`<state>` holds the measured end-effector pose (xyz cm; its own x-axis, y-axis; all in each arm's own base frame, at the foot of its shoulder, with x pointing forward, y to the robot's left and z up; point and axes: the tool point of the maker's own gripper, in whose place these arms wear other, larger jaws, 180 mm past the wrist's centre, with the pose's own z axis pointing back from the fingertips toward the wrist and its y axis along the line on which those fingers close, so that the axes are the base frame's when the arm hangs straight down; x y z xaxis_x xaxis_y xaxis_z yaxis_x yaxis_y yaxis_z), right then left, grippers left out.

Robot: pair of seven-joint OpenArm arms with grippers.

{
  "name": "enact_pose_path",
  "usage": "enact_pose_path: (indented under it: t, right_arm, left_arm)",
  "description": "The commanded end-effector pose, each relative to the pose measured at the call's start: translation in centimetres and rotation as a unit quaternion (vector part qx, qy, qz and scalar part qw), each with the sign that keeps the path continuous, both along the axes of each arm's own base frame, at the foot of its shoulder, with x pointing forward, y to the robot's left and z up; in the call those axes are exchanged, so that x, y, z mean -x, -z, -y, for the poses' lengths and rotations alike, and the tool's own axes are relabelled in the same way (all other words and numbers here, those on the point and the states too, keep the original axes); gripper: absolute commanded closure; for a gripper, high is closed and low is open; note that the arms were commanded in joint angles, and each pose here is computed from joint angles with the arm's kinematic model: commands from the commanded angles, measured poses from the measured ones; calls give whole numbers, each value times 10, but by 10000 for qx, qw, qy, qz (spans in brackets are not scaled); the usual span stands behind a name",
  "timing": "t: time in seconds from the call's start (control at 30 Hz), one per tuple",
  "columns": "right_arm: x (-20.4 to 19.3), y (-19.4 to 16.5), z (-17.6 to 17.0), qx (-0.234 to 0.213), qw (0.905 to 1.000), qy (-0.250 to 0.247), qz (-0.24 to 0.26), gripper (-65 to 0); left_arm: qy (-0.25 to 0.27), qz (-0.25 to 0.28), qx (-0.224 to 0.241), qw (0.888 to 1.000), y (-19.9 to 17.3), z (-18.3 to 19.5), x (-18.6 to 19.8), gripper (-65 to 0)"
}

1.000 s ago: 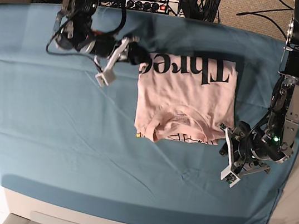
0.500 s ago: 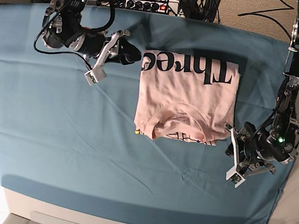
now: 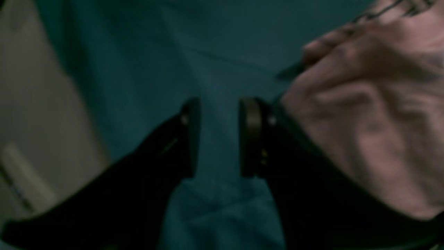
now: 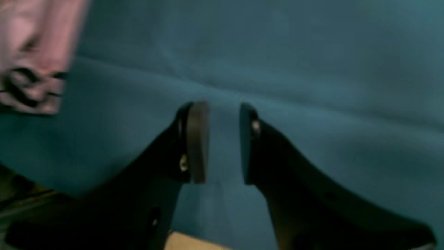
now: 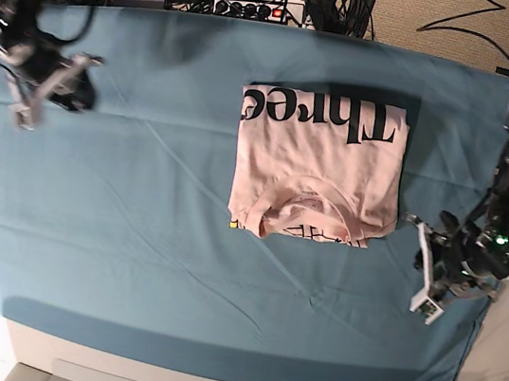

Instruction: Fold the T-shirt properly

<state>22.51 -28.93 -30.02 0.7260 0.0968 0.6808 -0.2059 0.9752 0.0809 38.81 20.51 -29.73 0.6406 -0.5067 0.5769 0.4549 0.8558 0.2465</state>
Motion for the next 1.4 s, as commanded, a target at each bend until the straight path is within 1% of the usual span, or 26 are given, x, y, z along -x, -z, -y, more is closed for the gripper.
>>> enact_pose_path:
  t: [0.0,0.1,0.2,0.37,0.5,0.6,0.67,0.77,0.87,0.97,1.07,1.1,1.17,1.27,1.37]
  right_arm:
    - [-3,-20,12,121,9995,45,303,-160]
    - [11,-34,40,242,9982,369,406,-160]
    - [24,-40,55,312,9969,586,418,-160]
    - [40,-32,59,325,9972,640,190,-160]
    - [51,-25,59,350,9974,636,-7,-160]
    - [57,-21,59,363,9972,634,-131,-160]
    - [63,-18,60,392,9969,646,-232,-160]
    - [70,-13,62,487,9962,616,-371,-160]
    - [76,-6,65,429,9955,676,-505,-160]
    - [84,7,72,224,9937,854,-686,-159]
    - [98,30,82,-134,9881,1162,-995,-159]
    - [105,40,85,-287,9848,1291,-1129,-159]
    - [119,61,91,-624,9758,1572,-1389,-159]
    - [144,97,95,-1099,9561,1994,-1843,-159]
    - [163,135,95,-1306,9366,2313,-2286,-159]
  left_arm:
    - [-25,178,-103,9998,-14,-8,-3,-187]
    - [-60,-39,-229,9997,1,-18,21,-178]
    - [-145,-334,-241,9990,20,-25,57,-175]
    - [-437,-868,-191,9951,45,-43,135,-165]
    - [-747,-1221,-230,9894,46,-65,199,-165]
    - [-983,-1490,-22,9839,44,-71,245,-165]
    - [-1131,-1739,240,9779,48,-69,276,-165]
    - [-1349,-2199,651,9640,60,-59,319,-164]
    - [-1443,-2715,1047,9458,75,-43,359,-164]
    - [-1605,-3175,1336,9250,90,-37,391,-164]
    - [-1899,-3543,1544,9025,110,-36,418,-164]
    - [-1982,-3652,1636,8947,117,-34,426,-164]
    - [-1977,-3832,1848,8831,133,-26,442,-164]
    - [-2001,-4172,2051,8624,161,-11,467,-164]
    - [-1997,-4446,2096,8476,191,2,484,-164]
